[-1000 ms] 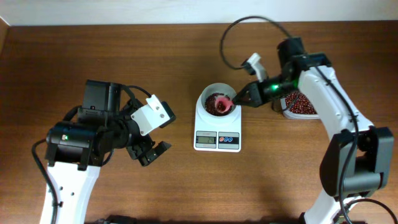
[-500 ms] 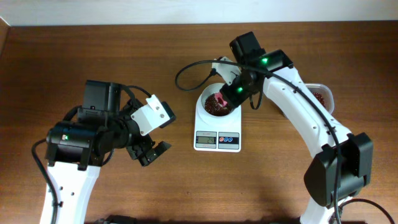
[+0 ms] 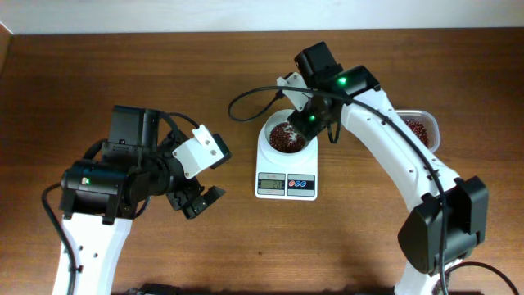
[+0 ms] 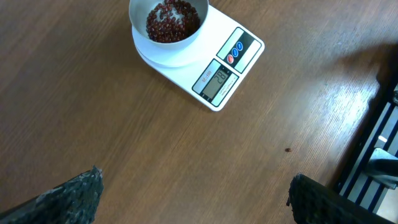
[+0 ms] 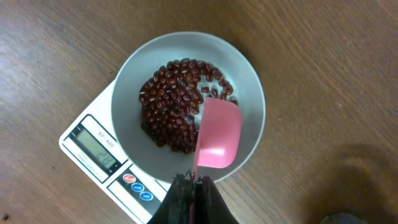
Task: Scoop and weigh 50g on scale
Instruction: 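Carry the filled scoop over the bowl and pour beans in, then return the scoop to the tub and scoop beans with the right gripper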
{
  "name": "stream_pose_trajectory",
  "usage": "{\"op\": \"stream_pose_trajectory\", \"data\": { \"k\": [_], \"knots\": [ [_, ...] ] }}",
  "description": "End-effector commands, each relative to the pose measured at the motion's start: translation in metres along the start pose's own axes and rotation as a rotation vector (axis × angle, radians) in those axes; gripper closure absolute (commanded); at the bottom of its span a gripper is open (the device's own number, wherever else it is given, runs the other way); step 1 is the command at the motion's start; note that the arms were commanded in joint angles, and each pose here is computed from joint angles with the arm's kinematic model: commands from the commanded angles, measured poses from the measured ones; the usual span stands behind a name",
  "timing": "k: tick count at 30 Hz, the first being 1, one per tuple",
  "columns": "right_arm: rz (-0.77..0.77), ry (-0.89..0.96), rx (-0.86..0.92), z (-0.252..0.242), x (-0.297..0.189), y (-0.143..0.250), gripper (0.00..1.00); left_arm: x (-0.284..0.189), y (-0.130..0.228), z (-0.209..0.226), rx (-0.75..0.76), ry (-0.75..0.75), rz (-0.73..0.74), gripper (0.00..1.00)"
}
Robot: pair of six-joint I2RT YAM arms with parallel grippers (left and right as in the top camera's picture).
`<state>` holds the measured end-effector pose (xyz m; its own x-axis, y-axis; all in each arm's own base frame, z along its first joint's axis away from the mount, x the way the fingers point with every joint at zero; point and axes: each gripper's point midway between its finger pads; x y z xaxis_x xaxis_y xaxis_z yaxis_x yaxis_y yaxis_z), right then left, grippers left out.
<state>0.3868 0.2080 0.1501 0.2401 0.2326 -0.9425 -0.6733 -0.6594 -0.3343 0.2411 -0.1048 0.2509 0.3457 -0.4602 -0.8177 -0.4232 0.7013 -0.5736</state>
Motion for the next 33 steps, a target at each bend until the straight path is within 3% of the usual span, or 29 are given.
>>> {"op": "stream_pose_trajectory", "data": {
  "k": [1, 3, 7, 10, 13, 16, 25, 33],
  "knots": [
    [-0.129, 0.052, -0.002, -0.002, -0.056, -0.025, 0.96, -0.004, -0.005, 0.001, 0.017, -0.001, -0.022, 0.01],
    [-0.176, 0.091, 0.011, -0.012, -0.077, -0.028, 0.96, -0.004, -0.005, 0.001, 0.017, -0.001, -0.022, 0.01],
    [-0.142, 0.107, 0.023, -0.019, -0.07, -0.022, 0.96, -0.004, -0.005, 0.001, 0.017, -0.001, -0.022, 0.01],
    [-0.065, 0.356, 0.238, -0.09, -0.107, 0.027, 0.96, -0.004, -0.005, 0.001, 0.017, -0.001, -0.022, 0.01],
    [0.108, 0.356, 0.445, -0.129, -0.113, 0.1, 0.96, -0.004, -0.005, 0.001, 0.017, -0.001, -0.022, 0.01],
    [0.141, 0.36, 0.591, -0.156, -0.117, 0.136, 0.96, -0.004, -0.005, 0.001, 0.017, 0.0, -0.023, 0.01],
    [0.221, 0.39, 0.751, -0.198, -0.032, 0.218, 0.96, -0.004, -0.005, 0.001, 0.017, -0.001, -0.022, 0.01],
    [0.18, 0.153, 0.771, -0.172, 0.004, 0.203, 0.96, -0.004, -0.005, 0.001, 0.017, -0.001, -0.022, 0.01]
  ]
}}
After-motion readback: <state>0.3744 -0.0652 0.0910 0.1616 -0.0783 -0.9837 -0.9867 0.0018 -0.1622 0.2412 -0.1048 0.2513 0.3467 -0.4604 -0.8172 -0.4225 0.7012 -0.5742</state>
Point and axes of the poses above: each gripper's point midway between its finger pads, its own x axis out along the fingers, its own z axis along the line the jaws close on, y = z × x, and after that the axes turned 1 degree about -x, right-handed
